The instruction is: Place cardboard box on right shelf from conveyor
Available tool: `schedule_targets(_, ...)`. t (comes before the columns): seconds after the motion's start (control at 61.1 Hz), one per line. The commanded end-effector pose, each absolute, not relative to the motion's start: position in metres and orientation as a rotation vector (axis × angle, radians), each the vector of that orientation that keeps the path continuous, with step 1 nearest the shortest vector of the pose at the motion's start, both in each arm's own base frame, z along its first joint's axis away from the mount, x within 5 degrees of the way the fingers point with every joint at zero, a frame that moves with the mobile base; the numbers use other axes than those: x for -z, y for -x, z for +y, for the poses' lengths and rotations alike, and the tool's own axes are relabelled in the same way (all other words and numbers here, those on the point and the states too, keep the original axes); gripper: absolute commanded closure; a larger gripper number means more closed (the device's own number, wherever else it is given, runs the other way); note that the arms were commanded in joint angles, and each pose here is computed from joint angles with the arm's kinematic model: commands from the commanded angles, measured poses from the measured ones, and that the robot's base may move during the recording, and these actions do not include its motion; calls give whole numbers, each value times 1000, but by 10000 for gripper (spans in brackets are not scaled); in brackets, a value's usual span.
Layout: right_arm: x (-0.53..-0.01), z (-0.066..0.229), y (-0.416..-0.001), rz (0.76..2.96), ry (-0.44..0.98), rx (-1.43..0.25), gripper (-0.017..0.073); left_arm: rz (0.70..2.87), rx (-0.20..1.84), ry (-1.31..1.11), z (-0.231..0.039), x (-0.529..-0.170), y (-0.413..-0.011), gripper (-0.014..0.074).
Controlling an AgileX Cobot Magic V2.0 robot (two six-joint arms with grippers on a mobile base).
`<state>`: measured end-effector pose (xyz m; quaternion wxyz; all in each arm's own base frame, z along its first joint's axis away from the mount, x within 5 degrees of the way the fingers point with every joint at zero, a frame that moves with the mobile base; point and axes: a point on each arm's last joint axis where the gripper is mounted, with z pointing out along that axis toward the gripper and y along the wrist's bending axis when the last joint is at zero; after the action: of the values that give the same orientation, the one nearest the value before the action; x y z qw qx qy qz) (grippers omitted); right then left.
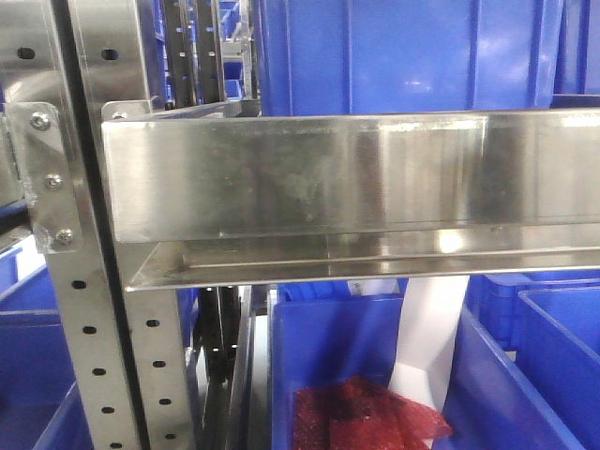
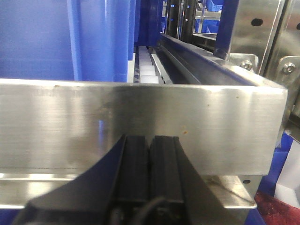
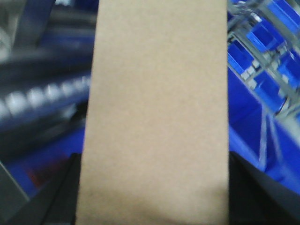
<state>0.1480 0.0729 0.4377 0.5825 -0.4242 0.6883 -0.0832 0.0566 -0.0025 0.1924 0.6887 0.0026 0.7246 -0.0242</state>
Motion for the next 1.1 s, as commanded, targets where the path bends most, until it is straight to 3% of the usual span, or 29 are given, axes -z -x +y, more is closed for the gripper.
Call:
schedule_targets(0.0,-453,78,-162,1448,1128,365,326,1531,54,5,-2,-198,-56,710)
schedule_targets(0.229,-429,73,-206,1394,1432,652,326,1531,54,5,-2,-198,-56,709)
schedule_targets(0.343,-418,70,-228,1381,1499,724,326,1531,54,5,-2,-198,-56,710)
schedule_targets(0.671,-383,86,-281,1433,1467,634,326,1531,54,5,-2,-198,-56,710)
schedule_targets(0.965,-358,79,-308,1520,1447,613,321,1531,54,5,-2,-198,-56,710)
schedule_targets(1.03,-353,78,-311,1562,1406,570,272,1531,54,5,-2,-198,-56,710)
schedule_targets(1.079,-350,76,-311,1595,1363,534,182,1531,54,5,-2,-198,-56,710)
